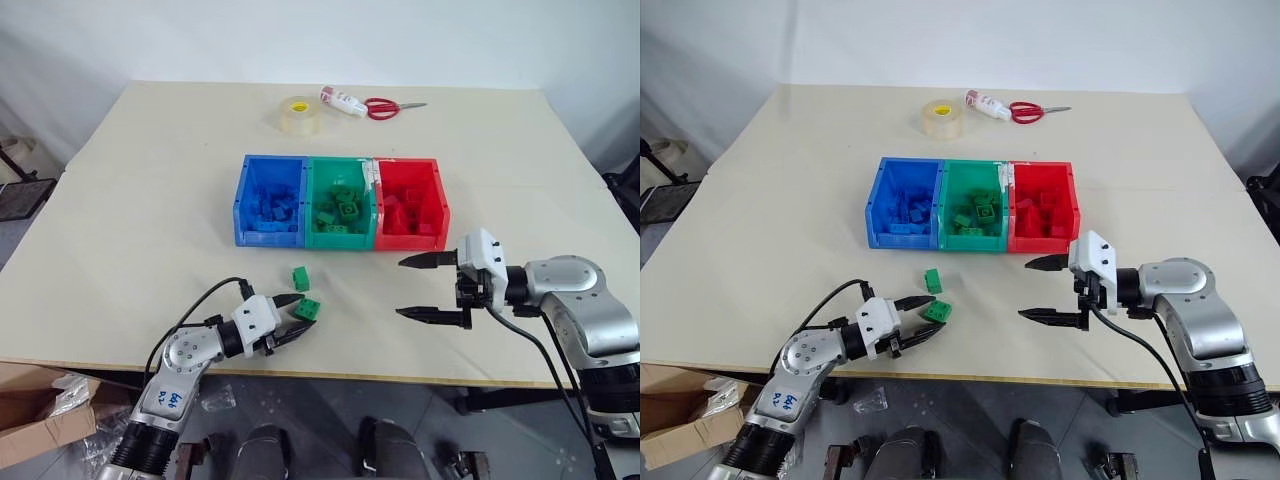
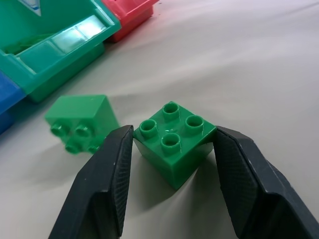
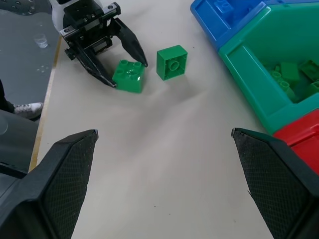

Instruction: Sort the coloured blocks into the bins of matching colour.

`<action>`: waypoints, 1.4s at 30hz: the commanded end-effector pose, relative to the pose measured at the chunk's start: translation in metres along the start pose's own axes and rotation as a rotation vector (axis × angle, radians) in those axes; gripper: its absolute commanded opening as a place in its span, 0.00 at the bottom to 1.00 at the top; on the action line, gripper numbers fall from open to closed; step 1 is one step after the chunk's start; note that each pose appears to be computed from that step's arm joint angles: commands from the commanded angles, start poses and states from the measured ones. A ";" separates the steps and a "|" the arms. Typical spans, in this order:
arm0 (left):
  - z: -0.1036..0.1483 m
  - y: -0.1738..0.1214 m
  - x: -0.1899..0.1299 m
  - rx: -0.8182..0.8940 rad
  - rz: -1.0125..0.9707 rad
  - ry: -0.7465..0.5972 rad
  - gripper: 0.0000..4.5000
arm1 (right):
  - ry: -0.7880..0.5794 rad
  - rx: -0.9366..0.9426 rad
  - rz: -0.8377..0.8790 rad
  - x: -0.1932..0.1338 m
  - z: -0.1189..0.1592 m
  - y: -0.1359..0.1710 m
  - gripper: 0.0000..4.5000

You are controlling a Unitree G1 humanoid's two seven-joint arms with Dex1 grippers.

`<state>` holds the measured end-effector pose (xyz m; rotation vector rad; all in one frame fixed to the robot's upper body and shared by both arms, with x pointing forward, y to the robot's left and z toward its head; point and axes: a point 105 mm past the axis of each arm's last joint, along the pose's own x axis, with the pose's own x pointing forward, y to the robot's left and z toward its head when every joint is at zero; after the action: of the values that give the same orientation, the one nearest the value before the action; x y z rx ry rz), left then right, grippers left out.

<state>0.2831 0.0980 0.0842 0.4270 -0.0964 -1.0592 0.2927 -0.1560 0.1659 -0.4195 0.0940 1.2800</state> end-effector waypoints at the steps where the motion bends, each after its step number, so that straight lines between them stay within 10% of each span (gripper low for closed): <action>1: 0.019 0.009 0.011 0.007 0.007 -0.071 0.47 | -0.017 -0.047 -0.035 -0.009 0.012 -0.002 1.00; 15: 0.086 0.116 0.078 0.017 0.294 -0.174 0.47 | -0.084 -0.044 -0.135 -0.011 0.020 -0.009 1.00; 22: 0.090 0.122 0.097 0.002 0.236 -0.196 0.96 | -0.118 -0.047 -0.166 -0.011 0.026 -0.012 1.00; 30: 0.086 0.114 0.066 0.053 0.131 -0.193 0.99 | -0.138 -0.031 -0.161 -0.014 0.027 -0.014 1.00; 42: 0.030 0.070 -0.080 -0.060 -0.082 0.103 0.99 | -0.118 -0.002 0.016 -0.018 0.019 -0.006 1.00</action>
<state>0.3013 0.1781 0.1377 0.4268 0.0687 -1.1084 0.2929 -0.1660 0.1840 -0.3208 0.0151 1.2843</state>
